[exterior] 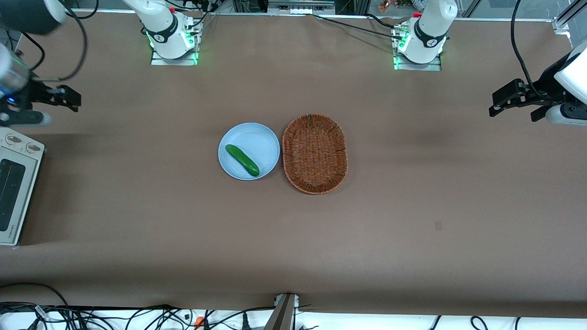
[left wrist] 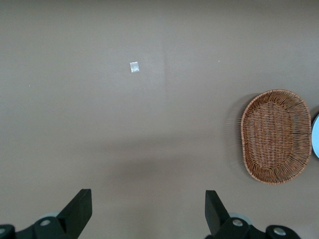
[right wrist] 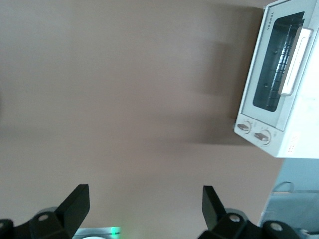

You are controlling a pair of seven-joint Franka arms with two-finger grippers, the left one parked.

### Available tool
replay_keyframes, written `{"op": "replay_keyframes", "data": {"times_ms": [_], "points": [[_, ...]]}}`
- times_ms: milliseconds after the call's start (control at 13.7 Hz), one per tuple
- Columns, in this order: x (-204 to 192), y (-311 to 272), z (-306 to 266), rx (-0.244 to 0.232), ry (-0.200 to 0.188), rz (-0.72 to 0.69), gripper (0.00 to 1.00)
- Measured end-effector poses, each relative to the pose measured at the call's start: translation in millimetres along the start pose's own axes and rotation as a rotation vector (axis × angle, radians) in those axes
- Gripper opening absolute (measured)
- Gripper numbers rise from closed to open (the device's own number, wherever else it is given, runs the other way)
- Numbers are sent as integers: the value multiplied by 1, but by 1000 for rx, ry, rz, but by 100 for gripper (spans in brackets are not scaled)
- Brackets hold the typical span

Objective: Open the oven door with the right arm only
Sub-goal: 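Move the right gripper toward the toaster oven door handle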

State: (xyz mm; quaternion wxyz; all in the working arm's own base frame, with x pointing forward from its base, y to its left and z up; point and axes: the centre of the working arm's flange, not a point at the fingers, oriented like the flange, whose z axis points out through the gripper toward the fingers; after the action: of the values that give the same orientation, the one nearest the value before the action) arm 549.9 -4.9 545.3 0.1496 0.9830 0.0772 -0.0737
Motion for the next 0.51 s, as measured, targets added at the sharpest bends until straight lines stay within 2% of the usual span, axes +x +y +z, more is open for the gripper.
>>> {"op": "replay_keyframes", "data": {"times_ms": [366,512], "points": [[6,-5,94,-220,-62,-110,100],[4,4,131,-283,-101,-144,100]]}}
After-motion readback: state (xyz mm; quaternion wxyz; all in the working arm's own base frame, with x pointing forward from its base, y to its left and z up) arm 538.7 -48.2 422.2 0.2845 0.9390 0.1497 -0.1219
